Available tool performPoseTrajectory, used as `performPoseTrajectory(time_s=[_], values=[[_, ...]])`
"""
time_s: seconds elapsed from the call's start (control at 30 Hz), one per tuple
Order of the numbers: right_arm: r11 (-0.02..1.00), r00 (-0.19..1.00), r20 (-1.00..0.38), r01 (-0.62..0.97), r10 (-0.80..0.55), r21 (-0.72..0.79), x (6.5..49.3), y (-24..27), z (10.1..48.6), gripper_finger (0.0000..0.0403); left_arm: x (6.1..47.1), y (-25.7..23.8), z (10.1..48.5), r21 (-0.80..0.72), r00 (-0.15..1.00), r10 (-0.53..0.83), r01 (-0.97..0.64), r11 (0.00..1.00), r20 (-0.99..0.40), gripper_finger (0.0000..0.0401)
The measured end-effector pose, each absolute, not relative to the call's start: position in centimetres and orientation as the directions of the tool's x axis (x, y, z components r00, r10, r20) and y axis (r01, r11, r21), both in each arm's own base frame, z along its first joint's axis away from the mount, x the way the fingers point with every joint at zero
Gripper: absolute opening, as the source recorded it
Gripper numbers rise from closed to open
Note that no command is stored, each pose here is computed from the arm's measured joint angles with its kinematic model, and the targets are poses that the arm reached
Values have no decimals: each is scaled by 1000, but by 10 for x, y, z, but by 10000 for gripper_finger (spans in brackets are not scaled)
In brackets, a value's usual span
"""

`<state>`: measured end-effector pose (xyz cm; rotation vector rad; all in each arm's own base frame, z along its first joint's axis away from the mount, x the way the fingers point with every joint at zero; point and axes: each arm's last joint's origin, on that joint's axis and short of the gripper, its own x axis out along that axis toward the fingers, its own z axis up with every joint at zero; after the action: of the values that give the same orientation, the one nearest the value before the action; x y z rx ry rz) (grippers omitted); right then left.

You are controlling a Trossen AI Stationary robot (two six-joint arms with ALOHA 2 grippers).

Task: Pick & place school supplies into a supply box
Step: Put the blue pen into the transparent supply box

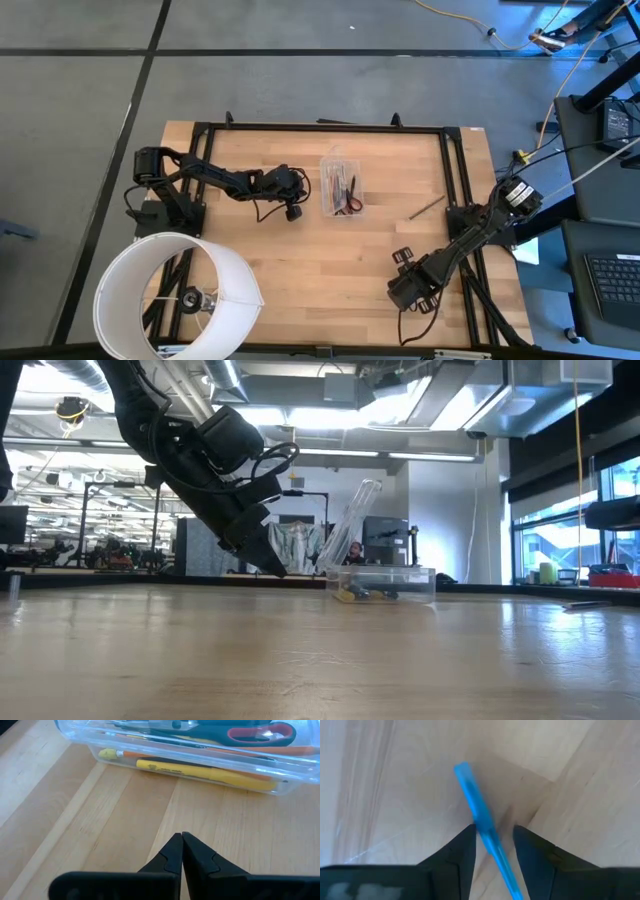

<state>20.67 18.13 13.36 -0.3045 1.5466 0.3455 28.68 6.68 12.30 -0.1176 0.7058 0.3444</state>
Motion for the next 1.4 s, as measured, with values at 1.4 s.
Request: performPoseTrajectory(time_s=[1.4], values=[[1000,174,-985,-2,-17,-18,225,144,166,36,286,67,122,11,703,269,-349,937,-658,6]])
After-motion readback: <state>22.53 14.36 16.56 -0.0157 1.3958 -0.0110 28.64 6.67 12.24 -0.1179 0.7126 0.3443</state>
